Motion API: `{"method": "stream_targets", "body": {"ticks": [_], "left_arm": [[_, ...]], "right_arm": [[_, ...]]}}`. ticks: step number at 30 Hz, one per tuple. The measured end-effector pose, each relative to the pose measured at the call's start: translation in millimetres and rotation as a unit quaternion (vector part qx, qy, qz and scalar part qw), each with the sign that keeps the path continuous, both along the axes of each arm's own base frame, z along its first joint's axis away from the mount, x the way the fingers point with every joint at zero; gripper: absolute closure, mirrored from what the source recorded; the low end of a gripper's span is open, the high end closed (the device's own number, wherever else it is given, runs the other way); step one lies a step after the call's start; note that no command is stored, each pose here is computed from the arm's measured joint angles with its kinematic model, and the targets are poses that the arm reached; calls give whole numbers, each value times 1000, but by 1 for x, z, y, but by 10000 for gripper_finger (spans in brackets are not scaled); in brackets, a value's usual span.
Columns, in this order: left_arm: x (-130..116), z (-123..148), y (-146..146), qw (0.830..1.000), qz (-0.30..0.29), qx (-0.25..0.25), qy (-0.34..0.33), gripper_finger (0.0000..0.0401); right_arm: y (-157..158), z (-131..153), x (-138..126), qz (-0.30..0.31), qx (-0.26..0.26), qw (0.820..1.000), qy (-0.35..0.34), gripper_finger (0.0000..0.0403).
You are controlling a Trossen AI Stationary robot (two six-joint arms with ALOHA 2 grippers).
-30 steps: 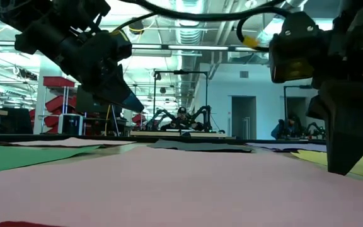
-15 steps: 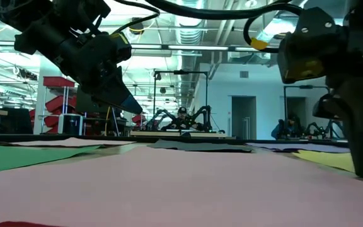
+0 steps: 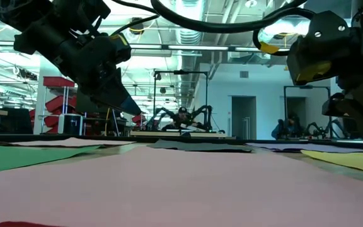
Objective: Organize paper
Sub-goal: Move the yellow paper to the bottom right directly on top of another
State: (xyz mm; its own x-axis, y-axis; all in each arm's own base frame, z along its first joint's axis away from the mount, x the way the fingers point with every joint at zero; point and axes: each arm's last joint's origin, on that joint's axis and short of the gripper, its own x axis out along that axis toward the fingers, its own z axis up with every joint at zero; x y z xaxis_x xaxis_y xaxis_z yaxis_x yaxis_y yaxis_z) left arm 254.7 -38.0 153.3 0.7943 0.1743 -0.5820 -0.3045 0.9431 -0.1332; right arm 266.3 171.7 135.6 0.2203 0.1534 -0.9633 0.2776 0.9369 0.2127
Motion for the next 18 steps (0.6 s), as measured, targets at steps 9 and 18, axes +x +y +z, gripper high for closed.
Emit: {"method": "stream_targets", "body": {"ticks": [9,18], "left_arm": [[-1,-1,0,1000,0,1,4,401],[-1,-1,0,1000,1,2,6,401]], "right_arm": [[0,2,-1,19,-12,1000,8,403],[7,18,4,65,-39,997,4,403]]}}
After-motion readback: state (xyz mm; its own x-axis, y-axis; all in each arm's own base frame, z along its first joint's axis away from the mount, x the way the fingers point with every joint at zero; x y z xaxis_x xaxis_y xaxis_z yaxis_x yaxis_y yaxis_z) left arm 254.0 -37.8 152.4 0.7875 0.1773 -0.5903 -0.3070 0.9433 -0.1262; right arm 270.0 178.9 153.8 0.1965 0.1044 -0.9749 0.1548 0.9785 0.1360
